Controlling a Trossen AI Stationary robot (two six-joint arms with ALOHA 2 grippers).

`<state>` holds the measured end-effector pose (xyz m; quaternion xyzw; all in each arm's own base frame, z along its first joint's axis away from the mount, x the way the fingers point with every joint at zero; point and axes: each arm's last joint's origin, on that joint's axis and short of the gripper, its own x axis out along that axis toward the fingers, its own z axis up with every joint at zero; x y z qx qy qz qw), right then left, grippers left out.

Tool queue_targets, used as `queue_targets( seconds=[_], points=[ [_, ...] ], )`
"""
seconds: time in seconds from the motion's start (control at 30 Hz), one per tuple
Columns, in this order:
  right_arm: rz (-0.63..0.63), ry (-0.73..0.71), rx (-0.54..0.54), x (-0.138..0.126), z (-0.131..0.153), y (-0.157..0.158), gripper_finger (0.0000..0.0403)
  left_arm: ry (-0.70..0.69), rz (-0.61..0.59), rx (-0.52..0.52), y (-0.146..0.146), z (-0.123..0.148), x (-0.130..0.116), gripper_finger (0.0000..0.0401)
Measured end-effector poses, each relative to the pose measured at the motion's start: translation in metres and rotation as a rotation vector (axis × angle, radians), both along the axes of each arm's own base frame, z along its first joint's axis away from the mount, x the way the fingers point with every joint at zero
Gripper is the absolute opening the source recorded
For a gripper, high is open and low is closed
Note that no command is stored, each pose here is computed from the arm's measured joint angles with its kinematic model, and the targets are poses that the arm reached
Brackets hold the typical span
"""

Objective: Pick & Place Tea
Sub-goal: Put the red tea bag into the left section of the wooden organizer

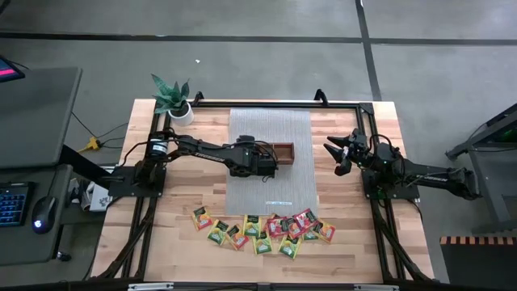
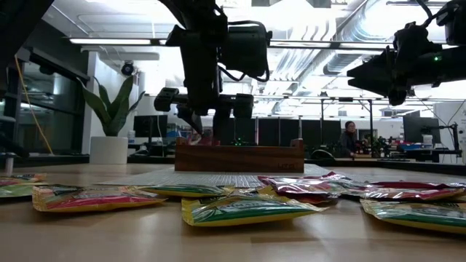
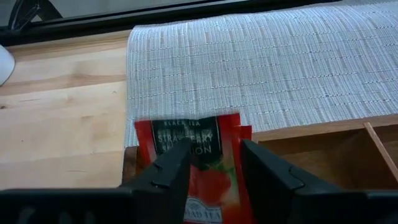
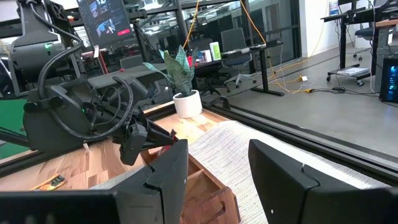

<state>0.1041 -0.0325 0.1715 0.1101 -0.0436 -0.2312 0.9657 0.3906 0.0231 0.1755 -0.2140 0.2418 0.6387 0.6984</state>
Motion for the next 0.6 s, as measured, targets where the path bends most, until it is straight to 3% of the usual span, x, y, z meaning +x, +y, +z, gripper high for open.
queue_targets(
  seconds=[0.37, 0.6],
  points=[
    [0.0, 0.0, 0.0, 0.0, 0.0, 0.0, 0.0165, 0.007, -0.002, 0.039, 0.001, 0.001, 0.0, 0.0196],
    [0.0, 0.0, 0.0, 0.0, 0.0, 0.0, 0.0165, 0.058, -0.06, 0.047, 0.003, 0.012, 0.006, 0.0205]
  ],
)
